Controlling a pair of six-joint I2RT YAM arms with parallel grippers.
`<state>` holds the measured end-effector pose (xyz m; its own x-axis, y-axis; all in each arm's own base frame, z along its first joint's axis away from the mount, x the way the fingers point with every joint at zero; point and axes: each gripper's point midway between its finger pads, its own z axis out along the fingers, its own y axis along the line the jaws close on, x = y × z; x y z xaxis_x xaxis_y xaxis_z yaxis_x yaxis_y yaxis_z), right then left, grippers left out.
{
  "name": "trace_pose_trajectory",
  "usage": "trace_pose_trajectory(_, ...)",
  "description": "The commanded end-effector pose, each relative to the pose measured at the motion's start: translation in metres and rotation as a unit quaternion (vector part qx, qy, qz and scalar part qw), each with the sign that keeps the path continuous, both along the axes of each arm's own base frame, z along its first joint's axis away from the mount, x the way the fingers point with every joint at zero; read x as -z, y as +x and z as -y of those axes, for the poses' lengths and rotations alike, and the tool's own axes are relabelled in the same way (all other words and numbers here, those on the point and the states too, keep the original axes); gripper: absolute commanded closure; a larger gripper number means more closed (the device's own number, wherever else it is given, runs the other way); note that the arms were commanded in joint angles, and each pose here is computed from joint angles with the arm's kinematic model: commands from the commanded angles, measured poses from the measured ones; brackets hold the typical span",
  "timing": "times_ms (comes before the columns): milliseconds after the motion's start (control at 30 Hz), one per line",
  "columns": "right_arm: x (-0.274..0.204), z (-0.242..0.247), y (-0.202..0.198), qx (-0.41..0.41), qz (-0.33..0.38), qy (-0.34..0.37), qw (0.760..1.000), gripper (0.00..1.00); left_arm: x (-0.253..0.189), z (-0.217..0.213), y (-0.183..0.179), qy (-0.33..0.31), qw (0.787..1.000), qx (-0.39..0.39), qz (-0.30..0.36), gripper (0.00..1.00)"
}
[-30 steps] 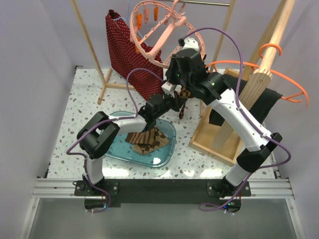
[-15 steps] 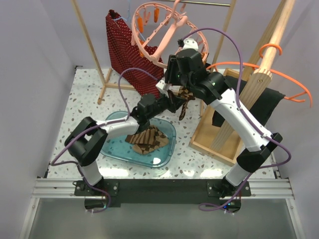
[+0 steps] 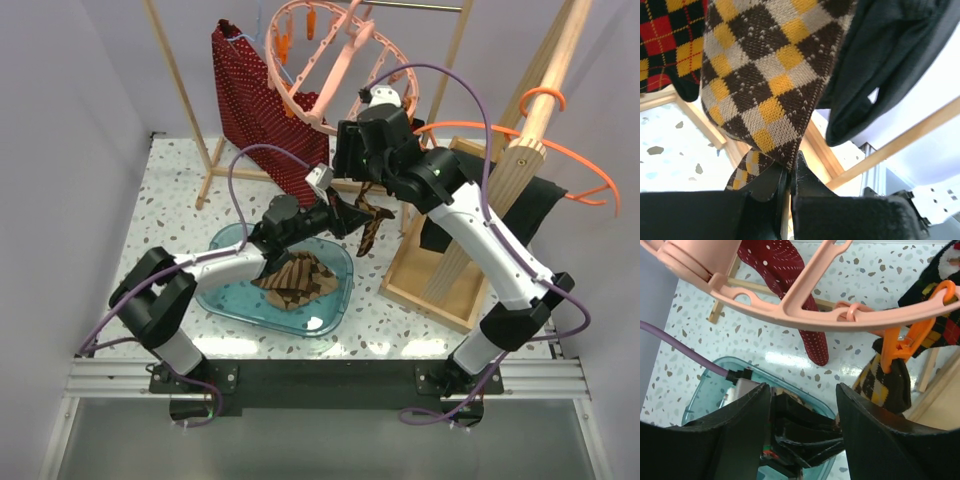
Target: Remove the socks clipped to the hanger
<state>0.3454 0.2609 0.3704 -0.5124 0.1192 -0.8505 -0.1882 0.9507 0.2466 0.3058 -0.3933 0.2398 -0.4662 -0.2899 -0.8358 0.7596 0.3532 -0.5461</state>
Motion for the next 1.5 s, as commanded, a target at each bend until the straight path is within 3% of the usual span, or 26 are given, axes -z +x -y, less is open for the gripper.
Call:
trace_pose_trajectory(0, -0.018, 0.025, -0.019, 0.004, 0.016, -0.014, 1.000, 0.41, -0.038, -0.007, -0.015, -0.037, 0.999, 0.019, 0.026, 1.00)
trace_pose_trajectory(400, -0.022, 0.064, -0.007, 0.093, 0.034, -0.086, 0.991, 0.41, -0.052, -0.018, -0.031, -0.038, 0.998, 0.026, 0.034, 1.00)
trace_pose_trajectory(900, -0.046, 0.048, 0.008, 0.077, 0.059, -0.033, 0.995, 0.40, -0.072, -0.033, -0.048, -0.039, 0.998, 0.030, 0.043, 1.00)
trace_pose_trajectory(1467, -0.025, 0.036, 0.019, 0.070, 0.039, -0.034, 0.996, 0.40, -0.090, -0.049, -0.065, -0.043, 0.997, 0.026, 0.054, 1.00)
